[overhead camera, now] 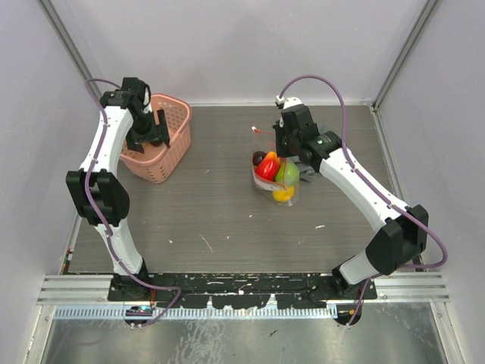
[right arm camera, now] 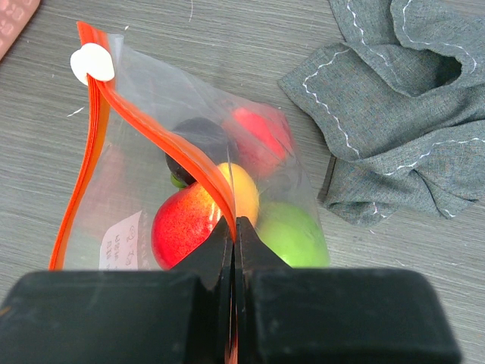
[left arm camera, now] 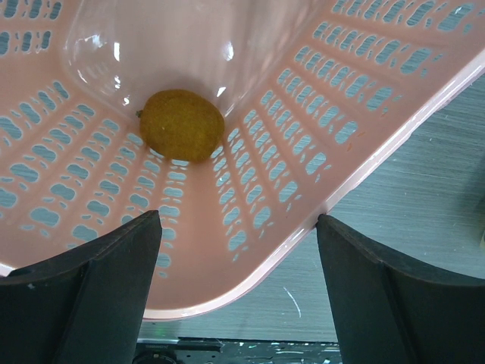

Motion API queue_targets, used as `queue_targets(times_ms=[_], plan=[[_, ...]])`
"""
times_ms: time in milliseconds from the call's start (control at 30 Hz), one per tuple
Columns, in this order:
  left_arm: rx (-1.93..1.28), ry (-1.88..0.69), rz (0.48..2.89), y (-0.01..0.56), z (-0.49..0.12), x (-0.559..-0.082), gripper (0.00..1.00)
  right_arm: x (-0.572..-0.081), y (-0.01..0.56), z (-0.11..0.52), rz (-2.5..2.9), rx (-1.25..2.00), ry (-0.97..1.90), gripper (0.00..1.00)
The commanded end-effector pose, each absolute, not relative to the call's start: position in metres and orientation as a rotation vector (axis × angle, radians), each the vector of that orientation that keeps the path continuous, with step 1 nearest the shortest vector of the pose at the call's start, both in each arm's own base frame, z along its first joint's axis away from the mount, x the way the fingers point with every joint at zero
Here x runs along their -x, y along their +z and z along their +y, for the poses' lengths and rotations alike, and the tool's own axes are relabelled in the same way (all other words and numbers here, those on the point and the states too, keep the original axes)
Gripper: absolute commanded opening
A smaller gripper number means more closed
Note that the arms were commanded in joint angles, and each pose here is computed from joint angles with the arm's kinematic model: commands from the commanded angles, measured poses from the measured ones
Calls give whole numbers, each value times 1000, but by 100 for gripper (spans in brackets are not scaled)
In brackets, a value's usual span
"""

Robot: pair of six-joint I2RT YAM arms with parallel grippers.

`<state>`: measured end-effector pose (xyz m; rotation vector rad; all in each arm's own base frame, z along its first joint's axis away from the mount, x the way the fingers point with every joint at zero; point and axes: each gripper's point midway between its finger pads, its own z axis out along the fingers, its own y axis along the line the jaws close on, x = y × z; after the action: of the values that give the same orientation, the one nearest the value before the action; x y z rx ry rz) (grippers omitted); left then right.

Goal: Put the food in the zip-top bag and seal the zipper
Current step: Pick up the fake fruit from the bin.

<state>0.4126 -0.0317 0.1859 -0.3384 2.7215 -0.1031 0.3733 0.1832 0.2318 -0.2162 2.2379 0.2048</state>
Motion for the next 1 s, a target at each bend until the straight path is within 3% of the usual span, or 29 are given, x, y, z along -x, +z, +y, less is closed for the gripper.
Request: queue_targets(times_ms=[0, 267, 967], plan=[[309, -101, 2692, 210, -26, -413, 85, -378, 259, 183, 2153, 177, 237, 0], [373, 0, 2587, 232, 1, -423, 92, -379, 257, 183, 2157, 183, 233, 0], [413, 89, 2905, 97, 12, -424, 100, -376, 253, 182, 2163, 173, 241, 0]])
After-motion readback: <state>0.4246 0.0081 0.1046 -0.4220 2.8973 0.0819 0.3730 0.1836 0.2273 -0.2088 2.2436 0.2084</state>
